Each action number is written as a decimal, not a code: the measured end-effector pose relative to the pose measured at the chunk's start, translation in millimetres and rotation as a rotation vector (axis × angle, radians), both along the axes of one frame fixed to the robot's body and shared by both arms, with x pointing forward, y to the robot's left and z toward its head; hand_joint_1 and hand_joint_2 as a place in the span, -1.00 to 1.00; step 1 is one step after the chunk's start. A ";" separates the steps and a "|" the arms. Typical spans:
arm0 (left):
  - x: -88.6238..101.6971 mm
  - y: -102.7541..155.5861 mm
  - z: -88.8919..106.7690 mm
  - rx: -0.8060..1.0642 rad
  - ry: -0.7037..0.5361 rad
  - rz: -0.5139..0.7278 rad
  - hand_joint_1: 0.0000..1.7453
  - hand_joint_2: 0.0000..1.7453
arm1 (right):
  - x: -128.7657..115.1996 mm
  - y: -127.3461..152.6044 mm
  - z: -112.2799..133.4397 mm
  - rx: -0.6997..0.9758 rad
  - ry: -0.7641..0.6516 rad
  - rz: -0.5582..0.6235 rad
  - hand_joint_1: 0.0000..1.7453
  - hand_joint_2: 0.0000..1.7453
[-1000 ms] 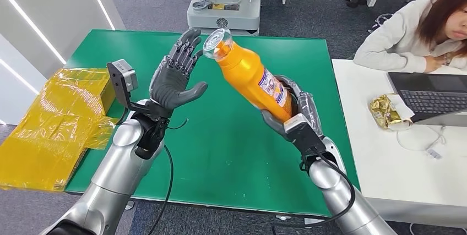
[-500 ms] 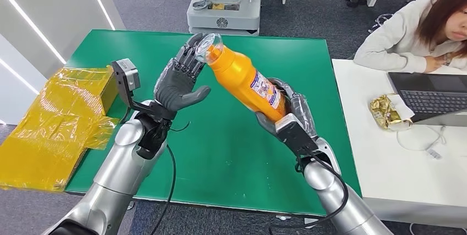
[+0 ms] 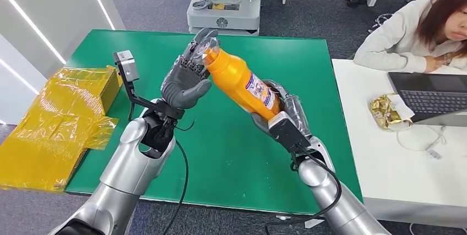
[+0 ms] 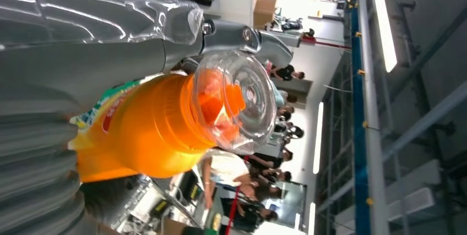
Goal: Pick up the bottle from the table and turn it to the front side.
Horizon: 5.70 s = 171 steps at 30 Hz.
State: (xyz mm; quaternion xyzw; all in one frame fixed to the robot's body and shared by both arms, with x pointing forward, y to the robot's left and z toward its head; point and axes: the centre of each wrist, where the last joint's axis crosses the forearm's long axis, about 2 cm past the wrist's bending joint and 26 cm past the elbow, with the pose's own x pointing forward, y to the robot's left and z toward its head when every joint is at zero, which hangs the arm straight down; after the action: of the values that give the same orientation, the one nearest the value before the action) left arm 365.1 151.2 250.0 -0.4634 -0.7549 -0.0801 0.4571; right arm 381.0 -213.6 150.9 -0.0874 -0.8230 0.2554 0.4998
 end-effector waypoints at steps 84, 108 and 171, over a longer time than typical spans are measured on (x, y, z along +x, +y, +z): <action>-9.9 -34.8 15.6 -0.062 0.009 0.067 1.00 1.00 | -0.5 44.1 22.4 0.017 -0.137 -0.072 0.99 1.00; -1.1 -17.0 1.5 0.037 -0.011 0.206 1.00 1.00 | -36.0 13.9 14.4 0.186 -0.189 -0.129 -1.00 1.00; 35.4 92.2 -21.3 1.458 -1.024 1.345 1.00 1.00 | -152.9 -43.1 17.9 0.313 -0.315 -0.181 -1.00 1.00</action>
State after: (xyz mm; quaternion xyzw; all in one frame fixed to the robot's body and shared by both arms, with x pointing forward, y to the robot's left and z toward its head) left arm 400.5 243.4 228.7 0.5063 -0.7239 -0.4216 0.2048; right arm 228.2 -256.7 168.8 -0.1210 -0.9092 0.0622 0.3935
